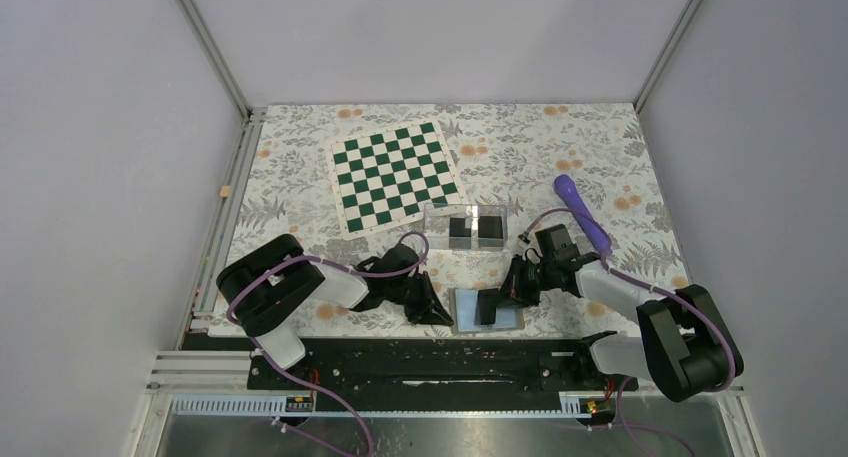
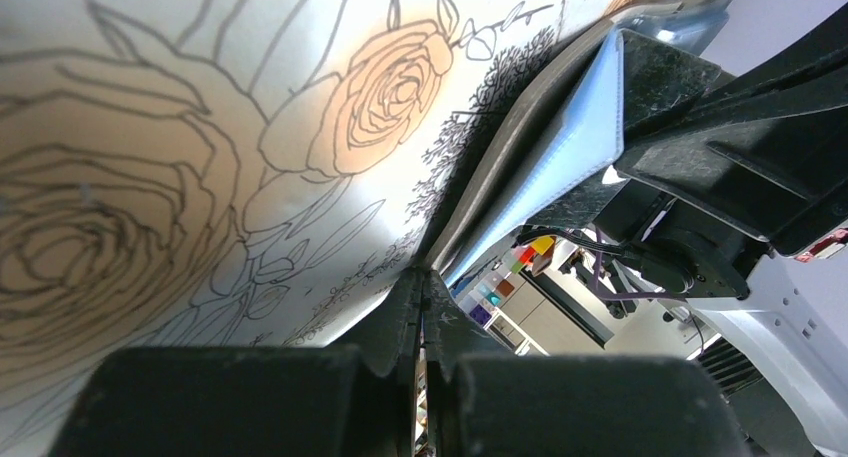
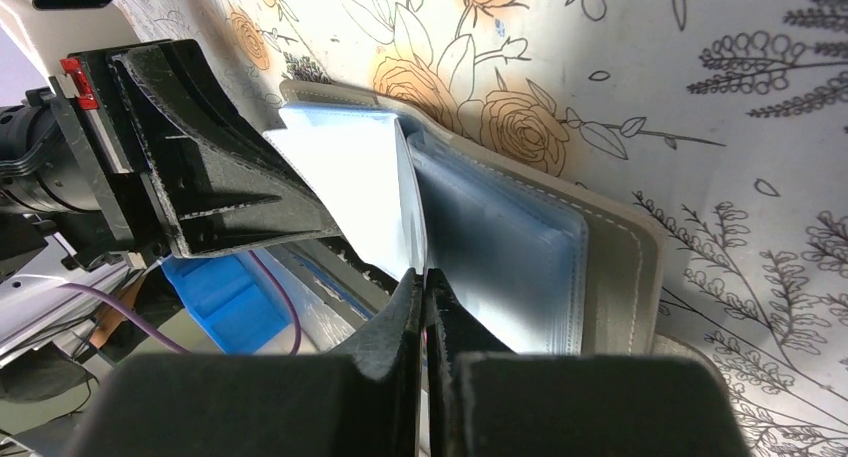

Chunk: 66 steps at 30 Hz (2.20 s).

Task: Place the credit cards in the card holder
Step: Insert the credit card into the card holder.

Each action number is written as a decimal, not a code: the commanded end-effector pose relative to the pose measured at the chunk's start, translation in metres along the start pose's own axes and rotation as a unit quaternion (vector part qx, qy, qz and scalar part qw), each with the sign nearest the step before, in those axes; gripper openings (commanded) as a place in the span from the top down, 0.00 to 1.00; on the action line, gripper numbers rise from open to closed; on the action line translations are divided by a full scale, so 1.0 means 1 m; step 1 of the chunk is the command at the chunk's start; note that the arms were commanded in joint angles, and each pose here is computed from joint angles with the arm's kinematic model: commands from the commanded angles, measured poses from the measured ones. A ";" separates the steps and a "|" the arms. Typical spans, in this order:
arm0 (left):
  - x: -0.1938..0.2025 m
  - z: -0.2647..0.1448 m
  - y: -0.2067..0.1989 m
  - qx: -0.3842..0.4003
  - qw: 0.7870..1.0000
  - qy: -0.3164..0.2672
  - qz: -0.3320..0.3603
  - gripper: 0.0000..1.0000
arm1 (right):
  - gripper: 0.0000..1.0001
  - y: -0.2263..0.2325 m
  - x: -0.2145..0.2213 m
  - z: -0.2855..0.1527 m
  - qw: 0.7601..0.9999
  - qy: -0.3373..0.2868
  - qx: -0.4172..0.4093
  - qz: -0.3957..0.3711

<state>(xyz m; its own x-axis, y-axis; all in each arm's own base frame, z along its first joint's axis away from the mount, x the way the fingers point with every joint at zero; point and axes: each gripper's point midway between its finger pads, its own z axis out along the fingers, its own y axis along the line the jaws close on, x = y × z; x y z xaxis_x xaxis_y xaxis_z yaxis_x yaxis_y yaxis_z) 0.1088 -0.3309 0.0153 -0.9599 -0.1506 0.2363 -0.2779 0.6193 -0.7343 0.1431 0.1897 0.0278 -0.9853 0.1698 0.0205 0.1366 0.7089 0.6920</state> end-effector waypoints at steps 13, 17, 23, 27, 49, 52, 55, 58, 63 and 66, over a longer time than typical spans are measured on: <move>-0.003 0.008 0.022 -0.052 0.999 -0.006 0.000 1.00 | 1.00 -0.002 0.026 -0.007 0.996 0.087 0.016 0.009; -0.002 0.009 0.022 -0.054 0.999 -0.002 0.003 1.00 | 1.00 0.005 0.021 -0.003 0.995 0.098 0.000 0.006; -0.002 0.010 0.022 -0.057 0.998 0.002 0.005 1.00 | 0.93 0.010 0.013 0.000 0.994 0.112 -0.001 0.003; -0.003 0.011 0.023 -0.059 0.998 0.003 0.005 1.00 | 0.75 0.002 0.014 -0.003 0.992 0.122 0.030 0.005; -0.002 0.014 0.030 -0.081 0.997 0.014 0.017 1.00 | 0.89 0.010 0.008 -0.014 0.996 0.080 0.029 -0.027; -0.003 0.015 0.030 -0.081 0.996 0.015 0.018 1.00 | 1.00 0.005 0.012 -0.012 0.995 0.090 0.032 -0.025; -0.002 0.016 0.032 -0.085 0.996 0.017 0.019 1.00 | 1.00 0.000 0.016 -0.012 0.994 0.101 0.041 -0.027; -0.003 0.015 0.033 -0.088 0.996 0.015 0.021 1.00 | 1.00 -0.002 0.019 -0.015 0.993 0.108 0.048 -0.024; -0.002 0.015 0.034 -0.091 0.995 0.017 0.025 1.00 | 1.00 -0.001 0.022 -0.021 0.991 0.114 0.060 -0.018; -0.002 0.014 0.035 -0.095 0.995 0.018 0.027 1.00 | 1.00 0.001 0.025 -0.023 0.990 0.125 0.059 -0.009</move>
<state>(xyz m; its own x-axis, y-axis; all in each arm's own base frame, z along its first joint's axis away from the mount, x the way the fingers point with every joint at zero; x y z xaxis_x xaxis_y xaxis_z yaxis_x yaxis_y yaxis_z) 0.1040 -0.3420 0.0148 -0.9695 -0.0426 0.2413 -0.2092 0.6566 -0.7246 0.1247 0.1802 0.0385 -0.9877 0.0148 0.1554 0.1086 0.7801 0.6162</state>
